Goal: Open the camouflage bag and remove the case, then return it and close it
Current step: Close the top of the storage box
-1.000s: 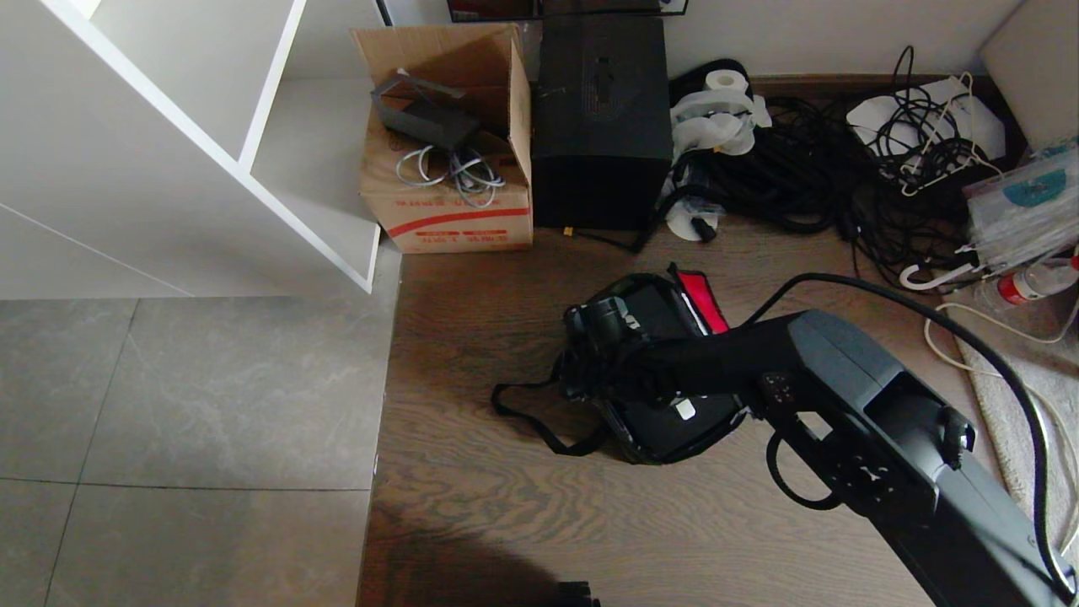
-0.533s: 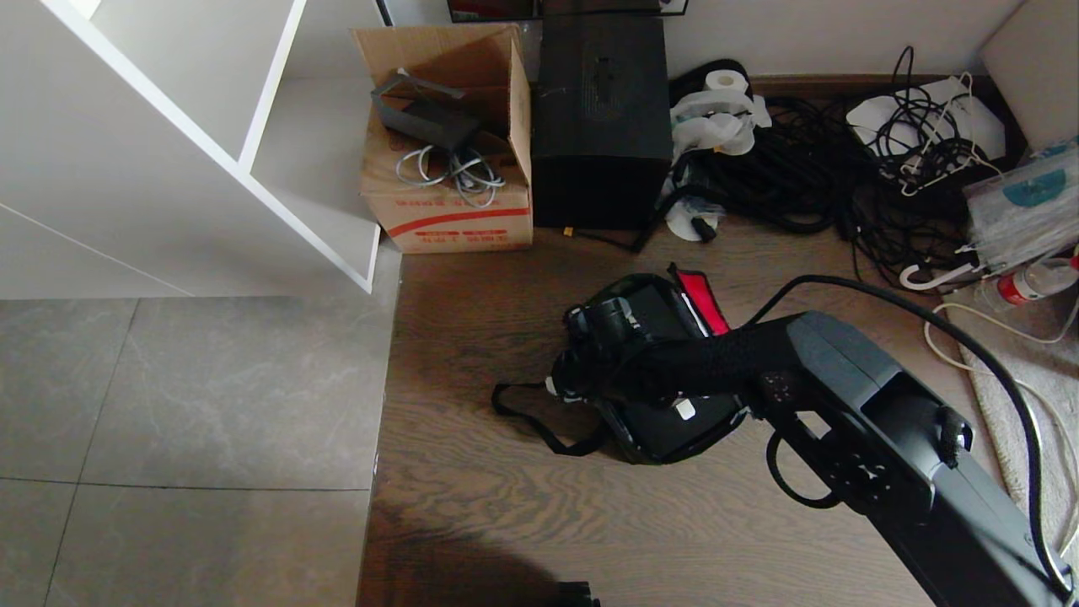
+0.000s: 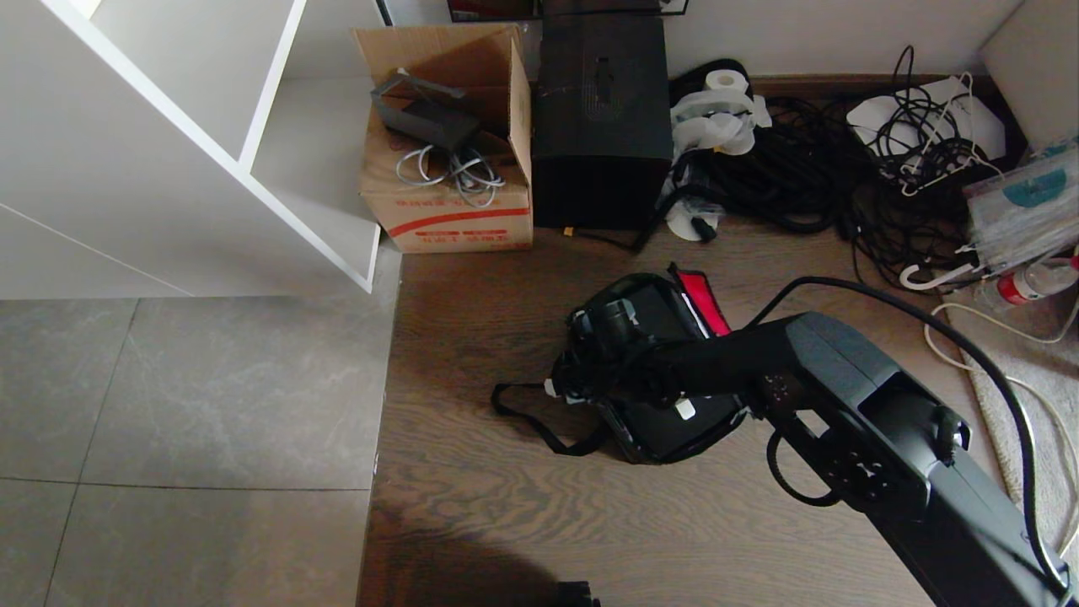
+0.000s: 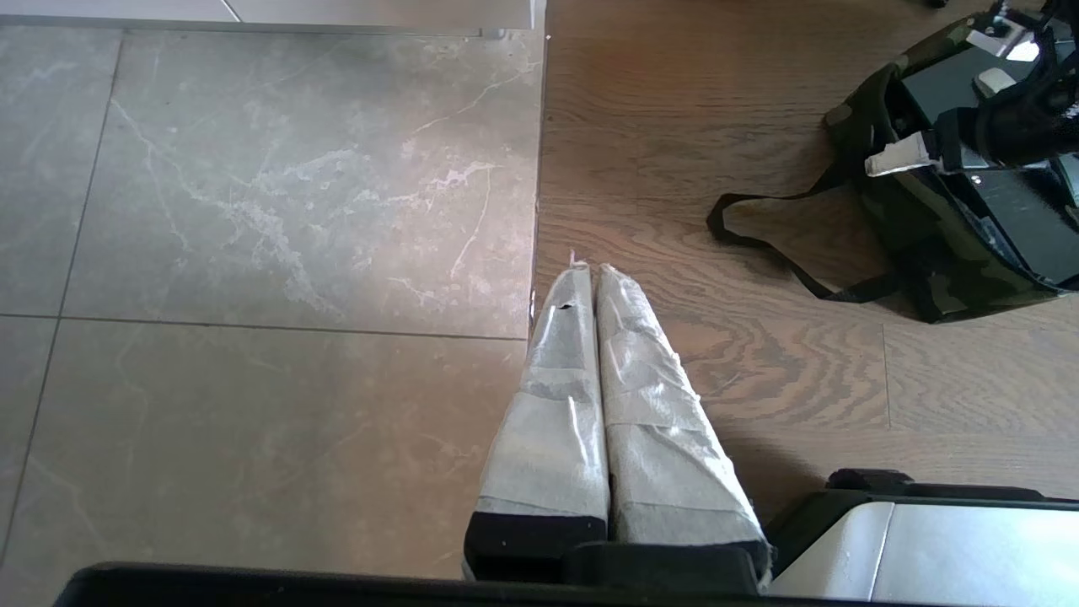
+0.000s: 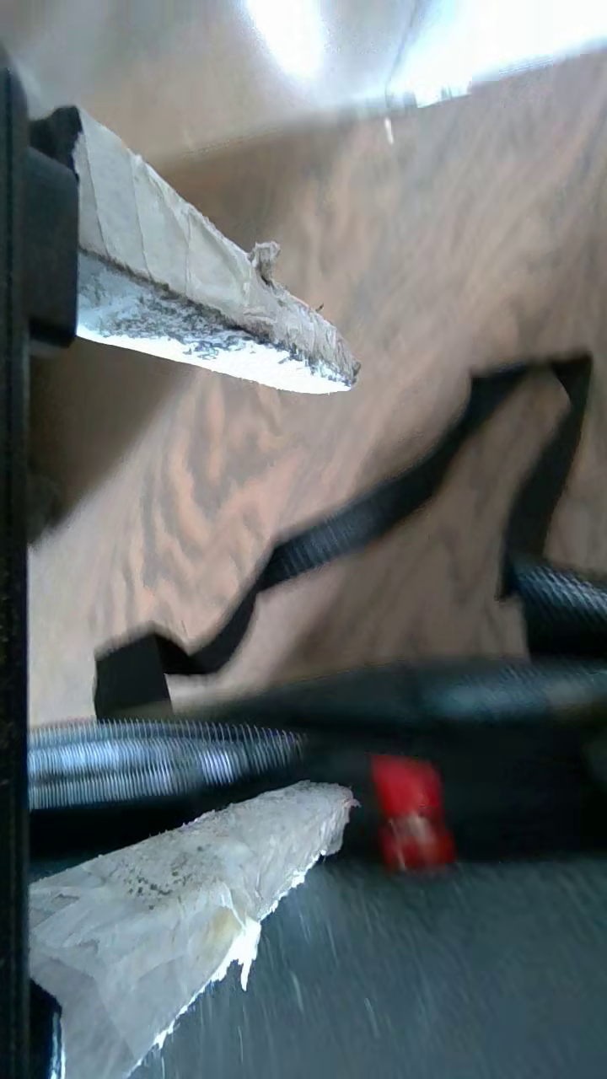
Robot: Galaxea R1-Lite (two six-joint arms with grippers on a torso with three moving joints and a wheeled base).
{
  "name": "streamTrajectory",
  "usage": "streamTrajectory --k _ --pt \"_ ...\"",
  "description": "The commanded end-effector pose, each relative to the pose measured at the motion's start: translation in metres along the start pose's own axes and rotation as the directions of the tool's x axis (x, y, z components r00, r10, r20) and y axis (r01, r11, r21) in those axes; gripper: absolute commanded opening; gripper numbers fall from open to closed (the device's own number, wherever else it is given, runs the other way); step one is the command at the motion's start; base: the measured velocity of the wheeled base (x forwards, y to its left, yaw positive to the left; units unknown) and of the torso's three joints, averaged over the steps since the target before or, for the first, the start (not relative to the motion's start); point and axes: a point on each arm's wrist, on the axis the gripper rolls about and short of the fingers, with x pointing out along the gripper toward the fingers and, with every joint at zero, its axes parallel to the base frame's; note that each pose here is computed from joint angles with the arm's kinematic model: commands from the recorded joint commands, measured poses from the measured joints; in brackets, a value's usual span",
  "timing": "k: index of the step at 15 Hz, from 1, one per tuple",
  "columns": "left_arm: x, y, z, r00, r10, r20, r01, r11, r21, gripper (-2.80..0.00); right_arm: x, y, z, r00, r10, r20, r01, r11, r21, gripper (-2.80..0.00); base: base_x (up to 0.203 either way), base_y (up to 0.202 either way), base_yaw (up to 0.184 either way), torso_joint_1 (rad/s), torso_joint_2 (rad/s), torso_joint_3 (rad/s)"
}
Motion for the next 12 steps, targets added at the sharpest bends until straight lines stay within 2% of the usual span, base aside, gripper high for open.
streamTrajectory --k 1,7,12 --pt "0.0 0.0 0.0 1.0 0.0 0.001 0.0 1.0 0.0 -2.8 -0.001 0.005 0.0 0.999 0.038 -0.006 -0.038 0.999 0.009 0.0 0.0 0.0 0.0 0.0 0.0 0.0" --pt "0.0 0.0 0.0 1.0 0.0 0.001 0.0 1.0 0.0 -2.8 -0.01 0.02 0.003 0.997 0.076 -0.015 -0.075 0.996 0.049 0.0 0.0 0.0 0.0 0.0 0.0 0.0" --pt "0.0 0.0 0.0 1.0 0.0 0.001 0.0 1.0 0.0 -2.8 -0.039 0.036 0.019 0.994 0.103 -0.032 -0.1 0.992 0.082 0.0 0.0 0.0 0.0 0.0 0.0 0.0"
